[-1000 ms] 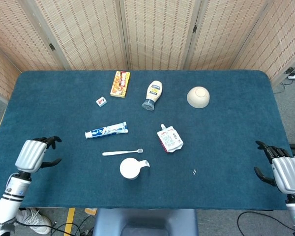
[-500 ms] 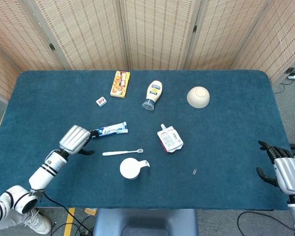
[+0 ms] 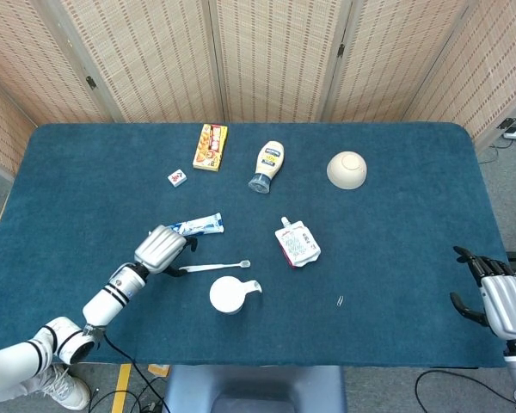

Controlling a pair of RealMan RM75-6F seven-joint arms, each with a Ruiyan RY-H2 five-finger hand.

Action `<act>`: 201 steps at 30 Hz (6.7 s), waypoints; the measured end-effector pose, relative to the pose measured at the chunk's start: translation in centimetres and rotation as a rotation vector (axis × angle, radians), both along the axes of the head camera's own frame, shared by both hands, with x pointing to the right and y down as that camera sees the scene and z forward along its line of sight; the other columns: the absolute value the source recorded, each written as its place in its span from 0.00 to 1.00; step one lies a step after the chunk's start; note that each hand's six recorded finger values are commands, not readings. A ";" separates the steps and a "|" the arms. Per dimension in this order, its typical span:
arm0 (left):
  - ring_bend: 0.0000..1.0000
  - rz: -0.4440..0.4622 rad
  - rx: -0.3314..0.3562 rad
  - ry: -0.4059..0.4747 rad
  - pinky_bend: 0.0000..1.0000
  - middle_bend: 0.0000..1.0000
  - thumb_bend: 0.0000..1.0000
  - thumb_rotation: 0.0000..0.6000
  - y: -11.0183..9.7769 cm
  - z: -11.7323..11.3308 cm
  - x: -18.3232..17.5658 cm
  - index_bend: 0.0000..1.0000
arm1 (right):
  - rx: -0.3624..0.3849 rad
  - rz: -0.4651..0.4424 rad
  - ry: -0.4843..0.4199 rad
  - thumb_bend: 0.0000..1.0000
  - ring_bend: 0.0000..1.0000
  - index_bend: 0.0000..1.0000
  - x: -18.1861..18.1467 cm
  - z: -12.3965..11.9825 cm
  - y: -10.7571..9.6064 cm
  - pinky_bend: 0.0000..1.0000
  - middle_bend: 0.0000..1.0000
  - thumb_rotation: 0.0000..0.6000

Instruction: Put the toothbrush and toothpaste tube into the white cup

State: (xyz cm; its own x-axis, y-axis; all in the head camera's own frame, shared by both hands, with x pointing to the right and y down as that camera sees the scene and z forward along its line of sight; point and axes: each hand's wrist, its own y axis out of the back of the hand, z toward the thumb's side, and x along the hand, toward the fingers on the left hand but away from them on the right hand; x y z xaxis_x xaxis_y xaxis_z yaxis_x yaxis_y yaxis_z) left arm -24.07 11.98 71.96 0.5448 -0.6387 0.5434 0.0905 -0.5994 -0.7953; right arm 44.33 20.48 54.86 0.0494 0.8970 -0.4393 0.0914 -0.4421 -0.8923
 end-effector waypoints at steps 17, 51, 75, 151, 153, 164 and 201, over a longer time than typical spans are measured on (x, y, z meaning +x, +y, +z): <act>0.88 0.013 -0.023 0.004 0.87 0.92 0.19 1.00 0.1 1.8 3.5 0.48 | -0.005 0.031 0.025 0.23 0.26 0.15 1.2 0.1 0.4 0.29 0.31 1.00; 0.89 0.029 0.017 -0.068 0.87 0.93 0.19 1.00 -0.5 3.2 4.4 0.50 | -0.003 0.054 0.026 0.23 0.26 0.15 2.0 -0.1 1.1 0.29 0.31 1.00; 0.91 0.074 -0.068 -0.065 0.87 0.95 0.37 1.00 0.9 3.5 5.6 0.50 | 0.007 0.063 0.024 0.23 0.26 0.15 2.3 -0.3 1.4 0.29 0.31 1.00; 0.90 -0.289 -0.505 0.761 0.87 0.96 0.45 1.00 1.3 -9.6 7.9 0.60 | 0.036 0.051 0.002 0.23 0.26 0.15 1.9 -0.8 1.2 0.29 0.31 1.00; 0.90 -0.274 -0.505 0.754 0.87 0.96 0.45 1.00 1.9 -9.4 8.7 0.60 | 0.040 0.055 0.002 0.23 0.26 0.15 2.0 -0.9 1.1 0.29 0.31 1.00; 0.89 -0.254 -0.489 0.703 0.84 0.94 0.45 1.00 3.2 -7.9 9.0 0.60 | 0.044 0.046 -0.001 0.23 0.26 0.15 1.8 -1.0 1.0 0.29 0.31 1.00; 0.28 -0.384 -0.467 0.756 0.55 0.26 0.44 1.00 -0.4 -8.3 5.5 0.38 | 0.055 0.047 -0.006 0.22 0.26 0.15 1.6 -1.4 1.1 0.29 0.31 1.00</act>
State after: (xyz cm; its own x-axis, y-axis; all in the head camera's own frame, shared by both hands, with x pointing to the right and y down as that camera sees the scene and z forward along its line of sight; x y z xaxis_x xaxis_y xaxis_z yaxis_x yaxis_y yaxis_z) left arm -18.61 11.57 63.67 0.6540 -0.6546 0.3791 -0.6150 -0.7519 -0.2374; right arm 45.92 21.54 53.49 0.0091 0.9213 -0.3888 0.1164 -0.3872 -0.9146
